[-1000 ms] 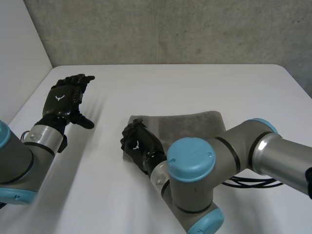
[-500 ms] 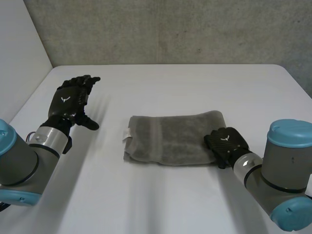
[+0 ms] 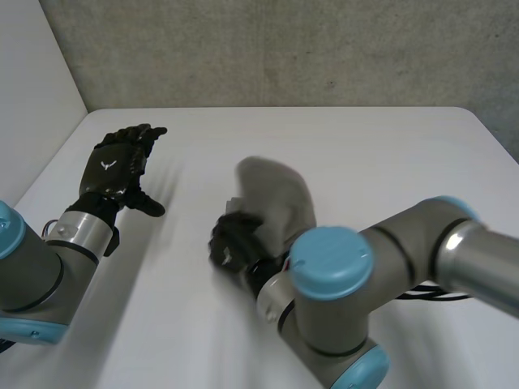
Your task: Fold the towel.
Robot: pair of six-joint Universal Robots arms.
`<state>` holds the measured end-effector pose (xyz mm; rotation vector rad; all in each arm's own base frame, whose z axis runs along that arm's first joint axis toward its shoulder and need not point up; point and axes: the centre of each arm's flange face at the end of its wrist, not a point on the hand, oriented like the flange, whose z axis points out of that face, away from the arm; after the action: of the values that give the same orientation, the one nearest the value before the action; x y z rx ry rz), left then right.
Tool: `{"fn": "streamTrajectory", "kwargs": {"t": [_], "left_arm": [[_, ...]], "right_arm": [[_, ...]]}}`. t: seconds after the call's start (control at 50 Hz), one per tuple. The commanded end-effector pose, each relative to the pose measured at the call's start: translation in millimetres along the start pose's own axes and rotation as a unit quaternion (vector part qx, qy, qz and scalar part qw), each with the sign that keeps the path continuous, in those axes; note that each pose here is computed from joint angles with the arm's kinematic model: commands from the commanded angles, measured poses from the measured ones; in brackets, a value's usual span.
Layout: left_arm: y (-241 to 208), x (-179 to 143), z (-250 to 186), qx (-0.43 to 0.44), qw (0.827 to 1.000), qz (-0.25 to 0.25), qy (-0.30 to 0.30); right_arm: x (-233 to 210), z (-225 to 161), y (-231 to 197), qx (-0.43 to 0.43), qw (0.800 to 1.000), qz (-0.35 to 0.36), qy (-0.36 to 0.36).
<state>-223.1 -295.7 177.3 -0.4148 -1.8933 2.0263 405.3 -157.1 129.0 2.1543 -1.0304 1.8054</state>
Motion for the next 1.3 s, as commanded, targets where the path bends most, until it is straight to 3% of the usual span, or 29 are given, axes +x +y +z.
{"fn": "streamTrajectory", "kwargs": {"t": [0.02, 0.06, 0.1, 0.12, 0.16, 0.18, 0.22, 0.24, 0.28, 0.3, 0.34, 0.36, 0.4, 0.46, 0.56, 0.58, 0.62, 0.72, 0.84, 0.96, 1.14, 1.22, 1.3], "left_arm": [[-1, 0, 0, 0.002, 1.000, 0.001, 0.000], [-1, 0, 0, 0.002, 1.000, 0.000, 0.001], [-1, 1, 0, 0.002, 1.000, 0.000, 0.002], [-1, 1, 0, 0.002, 1.000, 0.000, 0.002], [-3, 5, 2, 0.006, 1.000, 0.001, 0.008], [-3, 5, 2, 0.006, 1.000, 0.001, 0.008], [-11, 11, 5, 0.017, 1.000, 0.000, 0.017], [-11, 11, 5, 0.017, 1.000, 0.000, 0.017], [-22, 20, 10, 0.030, 0.999, -0.005, 0.029], [-22, 20, 10, 0.030, 0.999, -0.005, 0.029], [-33, 33, 9, 0.026, 0.999, -0.009, 0.047], [-33, 34, 9, 0.025, 0.999, -0.009, 0.047], [-38, 47, 9, 0.000, 0.998, -0.017, 0.063], [-38, 56, 9, -0.017, 0.997, -0.025, 0.073], [-10, 87, 13, -0.098, 0.987, -0.077, 0.099], [-10, 88, 13, -0.098, 0.987, -0.077, 0.099], [10, 91, 15, -0.127, 0.985, -0.083, 0.082], [39, 96, 14, -0.158, 0.982, -0.078, 0.067], [59, 96, 11, -0.183, 0.978, -0.077, 0.063], [45, 96, 13, -0.166, 0.981, -0.076, 0.062], [-58, 95, 11, -0.045, 0.994, -0.074, 0.072], [-119, 91, -4, 0.007, 0.996, -0.061, 0.071], [-150, 86, -15, 0.021, 0.997, -0.051, 0.058]], "right_arm": [[-7, 2, -1, 0.007, 1.000, 0.002, -0.005], [7, 1, -1, -0.001, 0.999, 0.037, 0.024], [42, -10, -7, 0.010, 0.987, 0.137, 0.086], [42, -10, -7, 0.010, 0.987, 0.138, 0.086], [72, -27, 2, 0.021, 0.960, 0.248, 0.126], [72, -27, 3, 0.021, 0.960, 0.248, 0.127], [96, -44, 15, 0.028, 0.926, 0.342, 0.158], [96, -44, 15, 0.028, 0.926, 0.342, 0.158], [109, -56, 27, 0.028, 0.893, 0.414, 0.176], [109, -56, 27, 0.027, 0.892, 0.415, 0.176], [119, -62, 48, 0.010, 0.864, 0.464, 0.196], [119, -62, 48, 0.010, 0.863, 0.465, 0.196], [124, -65, 72, -0.020, 0.844, 0.495, 0.206], [125, -66, 81, -0.034, 0.837, 0.507, 0.205], [110, -47, 98, -0.059, 0.815, 0.553, 0.166], [110, -47, 98, -0.059, 0.815, 0.553, 0.166], [99, -36, 106, -0.062, 0.794, 0.589, 0.140], [74, -19, 114, -0.069, 0.766, 0.632, 0.098], [46, -5, 122, -0.088, 0.757, 0.644, 0.068], [54, -5, 120, -0.088, 0.760, 0.640, 0.069], [156, -52, 92, -0.015, 0.782, 0.600, 0.171], [210, -92, 88, -0.001, 0.773, 0.573, 0.271], [230, -115, 85, -0.019, 0.771, 0.559, 0.304]]}}
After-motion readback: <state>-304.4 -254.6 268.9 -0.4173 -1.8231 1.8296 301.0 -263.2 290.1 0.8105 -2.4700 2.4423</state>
